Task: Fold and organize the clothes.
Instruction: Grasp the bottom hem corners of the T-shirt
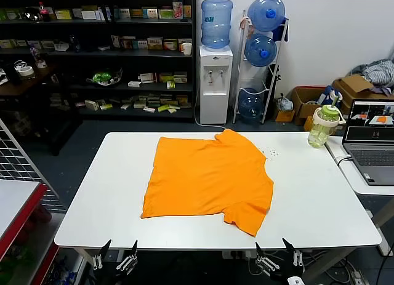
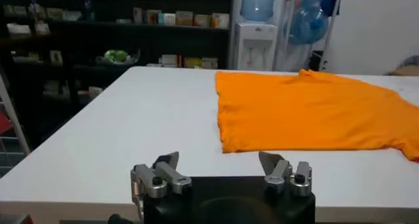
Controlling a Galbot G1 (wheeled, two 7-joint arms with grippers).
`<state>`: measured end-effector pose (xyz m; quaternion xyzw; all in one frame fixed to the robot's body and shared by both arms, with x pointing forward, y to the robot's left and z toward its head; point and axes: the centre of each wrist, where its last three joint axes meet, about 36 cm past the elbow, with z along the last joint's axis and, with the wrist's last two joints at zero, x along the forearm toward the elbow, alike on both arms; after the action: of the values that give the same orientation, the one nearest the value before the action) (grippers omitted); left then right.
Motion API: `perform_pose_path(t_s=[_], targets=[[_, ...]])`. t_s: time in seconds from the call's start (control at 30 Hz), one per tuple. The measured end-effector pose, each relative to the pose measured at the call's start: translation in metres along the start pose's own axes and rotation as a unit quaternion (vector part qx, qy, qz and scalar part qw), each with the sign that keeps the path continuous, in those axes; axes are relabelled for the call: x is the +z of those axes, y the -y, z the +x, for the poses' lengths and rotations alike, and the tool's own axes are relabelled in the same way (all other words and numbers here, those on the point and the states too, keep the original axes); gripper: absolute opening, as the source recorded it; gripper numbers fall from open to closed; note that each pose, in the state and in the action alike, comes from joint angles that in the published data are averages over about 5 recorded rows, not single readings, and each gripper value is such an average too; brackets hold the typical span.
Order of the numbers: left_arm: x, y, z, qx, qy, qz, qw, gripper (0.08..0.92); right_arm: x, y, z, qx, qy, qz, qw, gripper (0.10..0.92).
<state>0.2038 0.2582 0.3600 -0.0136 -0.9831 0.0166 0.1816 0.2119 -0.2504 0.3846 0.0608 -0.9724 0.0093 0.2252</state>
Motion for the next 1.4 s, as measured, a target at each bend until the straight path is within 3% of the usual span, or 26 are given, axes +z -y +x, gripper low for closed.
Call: perform_pose_path(t_s=[0.3, 0.8, 1.1, 1.2, 1.4], targets=[[-0.005, 0.000, -0.014, 0.010, -0.004, 0.006, 1.000, 0.823, -0.003, 0.001, -0.021, 0.010, 0.002, -0.011, 1.000, 0.823], [-0.011, 0.006, -0.105, 0.018, -0.019, 0.018, 0.999, 0.823, -0.006, 0.006, -0.090, 0.037, -0.008, -0.024, 0.999, 0.823], [-0.010, 0.010, -0.134, 0.016, -0.038, 0.016, 0.999, 0.823, -0.001, 0.002, -0.117, 0.034, -0.023, -0.025, 0.999, 0.822], [-0.009, 0.010, -0.138, 0.015, -0.042, 0.014, 0.999, 0.823, 0.002, 0.000, -0.122, 0.032, -0.028, -0.024, 0.999, 0.799], [-0.009, 0.011, -0.143, 0.016, -0.048, 0.012, 0.999, 0.771, 0.007, -0.005, -0.127, 0.027, -0.039, -0.022, 0.999, 0.643]])
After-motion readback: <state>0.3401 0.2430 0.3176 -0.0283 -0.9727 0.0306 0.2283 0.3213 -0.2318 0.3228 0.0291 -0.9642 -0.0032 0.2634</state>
